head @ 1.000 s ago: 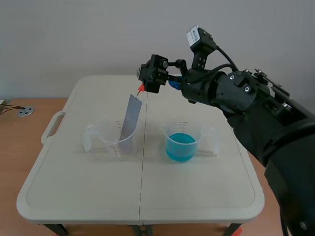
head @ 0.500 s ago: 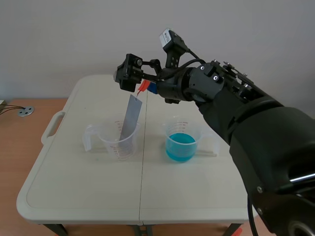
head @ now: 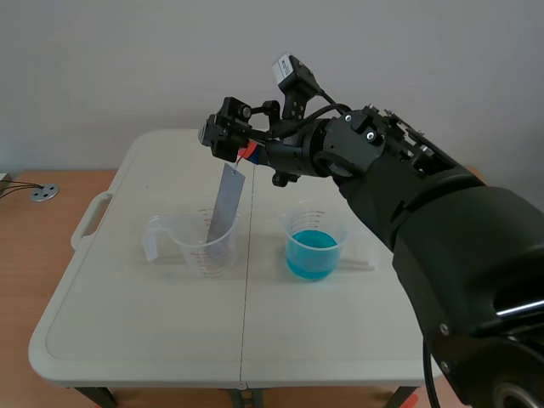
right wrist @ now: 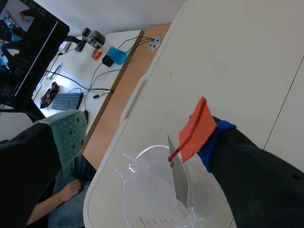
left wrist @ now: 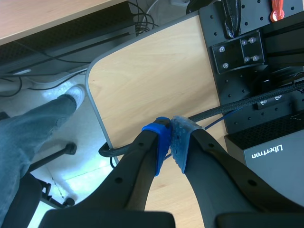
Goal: Hold the metal plate by the orange handle, dip it into the blue solution, take it out and point at it, then put the plate back in the beaker on the left.
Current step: 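Lift the metal plate out of the left beaker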
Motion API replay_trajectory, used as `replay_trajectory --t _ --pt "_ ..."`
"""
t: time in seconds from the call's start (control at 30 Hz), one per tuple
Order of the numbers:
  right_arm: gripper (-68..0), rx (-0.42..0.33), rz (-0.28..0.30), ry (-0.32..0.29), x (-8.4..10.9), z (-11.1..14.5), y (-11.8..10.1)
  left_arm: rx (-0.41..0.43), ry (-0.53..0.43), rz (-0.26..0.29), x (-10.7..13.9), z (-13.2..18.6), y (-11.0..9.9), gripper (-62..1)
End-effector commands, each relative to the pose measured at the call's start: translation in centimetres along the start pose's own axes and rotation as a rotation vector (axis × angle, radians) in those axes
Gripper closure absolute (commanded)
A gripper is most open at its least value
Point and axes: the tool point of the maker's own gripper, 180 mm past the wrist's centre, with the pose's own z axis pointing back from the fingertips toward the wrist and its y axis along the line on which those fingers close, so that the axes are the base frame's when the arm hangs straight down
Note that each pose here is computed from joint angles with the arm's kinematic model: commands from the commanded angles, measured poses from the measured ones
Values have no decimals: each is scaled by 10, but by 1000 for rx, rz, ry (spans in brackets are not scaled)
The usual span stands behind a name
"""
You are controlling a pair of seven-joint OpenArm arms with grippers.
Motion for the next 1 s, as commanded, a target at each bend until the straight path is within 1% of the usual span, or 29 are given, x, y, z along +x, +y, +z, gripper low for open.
replay_trajectory --t 0.0,0.13,0.23,0.33,0.5,0.53,0.6,0.8,0.83,0.97 --pt "-370 40 2 -42 19 -4 14 -10 -10 5 3 2 -4 -21" --pt "-294 47 -17 -45 19 -4 15 -10 -10 5 3 2 -4 -21" --pt "-231 46 -17 -44 19 -4 15 -10 -10 5 3 2 -4 -21" --pt "-164 46 -17 -31 17 -4 15 -10 -10 5 3 2 -4 -21" --pt "-107 44 -15 -14 14 -3 14 -10 -13 5 3 2 -4 -21" --pt "-84 42 -13 -13 14 -3 13 -10 -13 6 3 2 -4 -21" --pt "-13 36 -10 -9 14 -1 10 -10 -13 6 3 2 -4 -21" --pt "-15 35 0 -14 15 0 8 -10 -13 5 3 2 -4 -21" --pt "-15 43 6 -14 15 0 9 -10 -13 5 3 2 -4 -21" --pt "-15 117 58 -10 14 1 24 -10 -13 5 3 2 -4 -21"
